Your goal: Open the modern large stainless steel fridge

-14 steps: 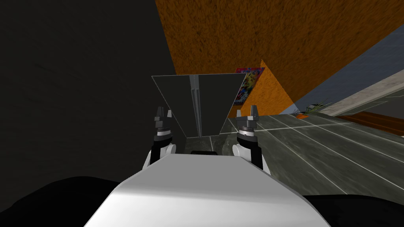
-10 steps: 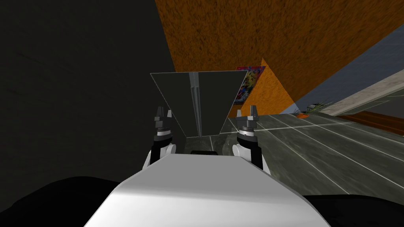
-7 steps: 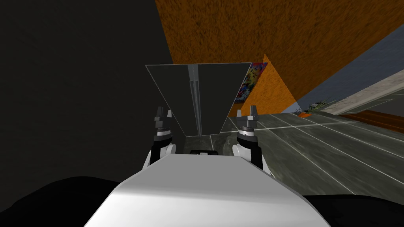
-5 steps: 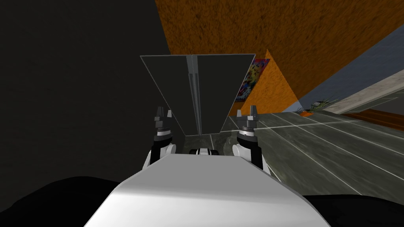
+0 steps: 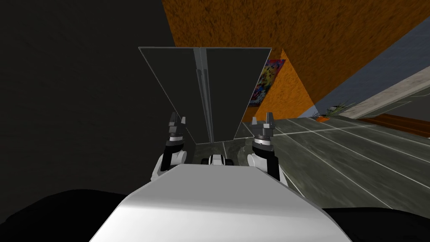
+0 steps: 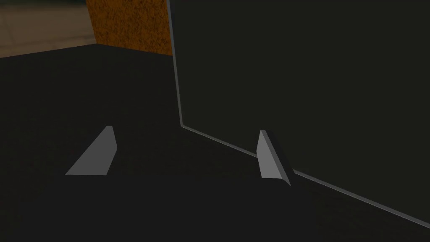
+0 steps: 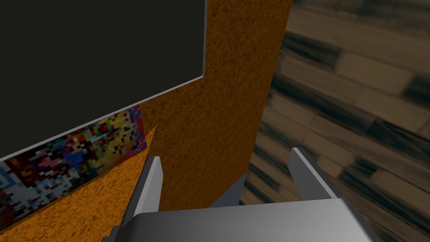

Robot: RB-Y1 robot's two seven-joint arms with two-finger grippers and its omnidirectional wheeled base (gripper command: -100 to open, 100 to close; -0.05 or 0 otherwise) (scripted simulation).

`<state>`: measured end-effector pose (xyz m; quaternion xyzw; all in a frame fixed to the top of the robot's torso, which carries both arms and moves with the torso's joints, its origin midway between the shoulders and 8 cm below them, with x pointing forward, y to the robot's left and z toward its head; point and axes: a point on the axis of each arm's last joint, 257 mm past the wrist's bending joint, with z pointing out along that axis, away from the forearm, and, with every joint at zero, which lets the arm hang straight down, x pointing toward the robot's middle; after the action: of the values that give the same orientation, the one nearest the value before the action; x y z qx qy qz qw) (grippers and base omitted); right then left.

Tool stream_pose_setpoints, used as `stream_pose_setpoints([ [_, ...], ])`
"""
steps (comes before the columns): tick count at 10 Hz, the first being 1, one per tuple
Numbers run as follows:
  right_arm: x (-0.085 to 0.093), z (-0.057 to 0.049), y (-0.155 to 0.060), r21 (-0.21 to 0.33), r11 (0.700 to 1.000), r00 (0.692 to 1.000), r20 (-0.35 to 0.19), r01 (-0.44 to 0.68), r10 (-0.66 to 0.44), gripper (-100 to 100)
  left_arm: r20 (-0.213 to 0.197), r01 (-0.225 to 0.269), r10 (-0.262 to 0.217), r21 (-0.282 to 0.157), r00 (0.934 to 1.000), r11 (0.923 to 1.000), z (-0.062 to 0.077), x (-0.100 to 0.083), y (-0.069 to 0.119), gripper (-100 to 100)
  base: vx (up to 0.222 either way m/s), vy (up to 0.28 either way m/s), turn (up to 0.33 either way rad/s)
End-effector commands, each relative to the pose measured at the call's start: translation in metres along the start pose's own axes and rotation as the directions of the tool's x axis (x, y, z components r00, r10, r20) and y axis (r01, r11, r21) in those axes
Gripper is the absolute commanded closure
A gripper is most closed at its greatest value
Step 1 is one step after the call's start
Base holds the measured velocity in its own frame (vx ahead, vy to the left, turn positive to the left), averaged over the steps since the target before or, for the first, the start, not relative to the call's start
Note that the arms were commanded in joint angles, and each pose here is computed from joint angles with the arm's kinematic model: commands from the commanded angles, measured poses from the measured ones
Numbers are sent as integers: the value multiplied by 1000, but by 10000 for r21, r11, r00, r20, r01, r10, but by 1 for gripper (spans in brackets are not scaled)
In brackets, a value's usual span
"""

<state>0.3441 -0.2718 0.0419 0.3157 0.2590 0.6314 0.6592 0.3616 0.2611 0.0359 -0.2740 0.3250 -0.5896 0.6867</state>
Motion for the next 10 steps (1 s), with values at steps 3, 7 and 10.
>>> stream_pose_setpoints([
  [3, 0, 0, 0, 0, 10000, 10000, 0, 1, -1, 0, -244, -680, 662, -787, 9975, 9946, 23, -15, 36, -100, -39, -54, -59],
  [7, 0, 0, 0, 0, 10000, 10000, 0, 0, 0, 0, -139, -1076, 1067, -1334, 9942, 9852, 46, -32, 59, -100, -31, -50, -71],
  [10, 0, 0, 0, 0, 10000, 10000, 0, 1, -1, 0, 150, -1418, 1475, -1937, 9889, 9708, 66, -58, 81, -100, -32, -50, -71],
])
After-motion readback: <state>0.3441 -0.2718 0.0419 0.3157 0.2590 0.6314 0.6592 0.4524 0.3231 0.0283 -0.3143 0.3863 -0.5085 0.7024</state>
